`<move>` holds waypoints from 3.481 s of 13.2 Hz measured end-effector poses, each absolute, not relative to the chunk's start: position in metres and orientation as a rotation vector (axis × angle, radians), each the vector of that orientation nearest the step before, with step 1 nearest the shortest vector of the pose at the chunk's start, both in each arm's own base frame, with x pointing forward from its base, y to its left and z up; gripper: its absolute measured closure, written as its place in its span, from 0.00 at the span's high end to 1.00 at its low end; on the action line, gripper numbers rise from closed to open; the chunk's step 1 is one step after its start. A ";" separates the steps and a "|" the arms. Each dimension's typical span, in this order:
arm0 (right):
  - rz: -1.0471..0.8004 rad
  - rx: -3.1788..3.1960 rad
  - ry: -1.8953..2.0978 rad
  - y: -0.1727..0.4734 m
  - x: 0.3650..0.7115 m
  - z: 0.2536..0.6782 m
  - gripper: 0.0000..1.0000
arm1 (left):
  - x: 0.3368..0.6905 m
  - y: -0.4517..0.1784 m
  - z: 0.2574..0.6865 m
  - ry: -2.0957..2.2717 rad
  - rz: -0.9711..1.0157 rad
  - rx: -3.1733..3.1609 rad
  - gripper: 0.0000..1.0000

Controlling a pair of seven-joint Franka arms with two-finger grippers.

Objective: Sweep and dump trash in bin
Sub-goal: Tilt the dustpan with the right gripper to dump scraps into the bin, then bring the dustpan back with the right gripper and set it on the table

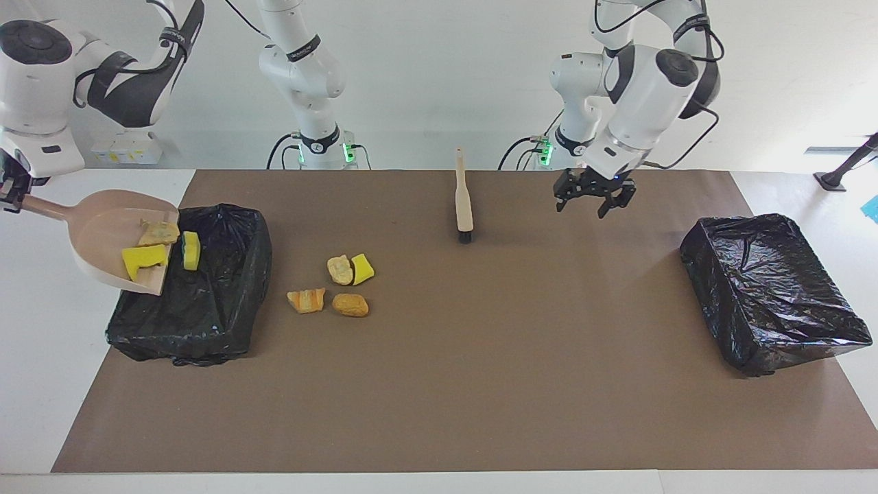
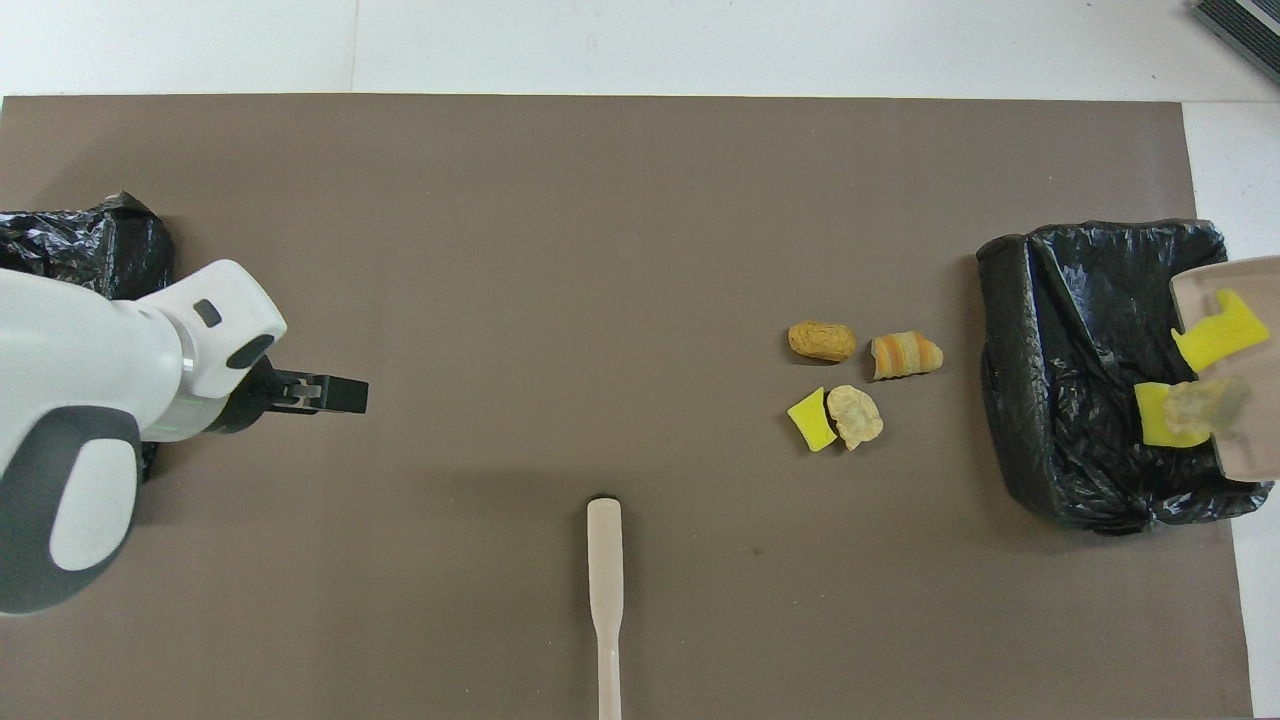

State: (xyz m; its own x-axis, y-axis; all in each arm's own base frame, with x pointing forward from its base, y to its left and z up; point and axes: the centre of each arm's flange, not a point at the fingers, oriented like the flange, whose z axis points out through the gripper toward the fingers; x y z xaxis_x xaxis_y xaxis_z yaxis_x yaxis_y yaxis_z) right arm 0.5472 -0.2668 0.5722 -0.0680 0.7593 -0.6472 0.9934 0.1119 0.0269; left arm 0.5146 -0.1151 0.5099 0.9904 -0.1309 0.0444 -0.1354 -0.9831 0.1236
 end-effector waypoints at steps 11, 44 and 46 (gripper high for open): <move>-0.690 1.623 1.772 -0.256 0.553 0.578 0.33 | 0.543 -0.024 0.629 -0.107 0.037 3.119 1.00; -0.087 3.172 -0.048 0.413 0.538 0.406 0.33 | 0.520 -0.017 0.648 -0.092 -0.016 3.117 1.00; -0.091 3.178 -0.032 0.430 0.532 0.385 0.33 | 0.520 -0.017 0.648 -0.092 -0.016 3.117 1.00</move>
State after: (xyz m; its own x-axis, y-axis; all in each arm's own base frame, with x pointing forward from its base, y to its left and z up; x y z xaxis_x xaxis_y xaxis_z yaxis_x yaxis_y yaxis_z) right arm 0.5322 0.4297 0.3849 0.9982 -0.0188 -0.0576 -0.0210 -0.9991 -0.0376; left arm 0.5201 -0.0170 0.6479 0.9982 -0.0593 -0.0094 -0.0591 -0.9980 0.0238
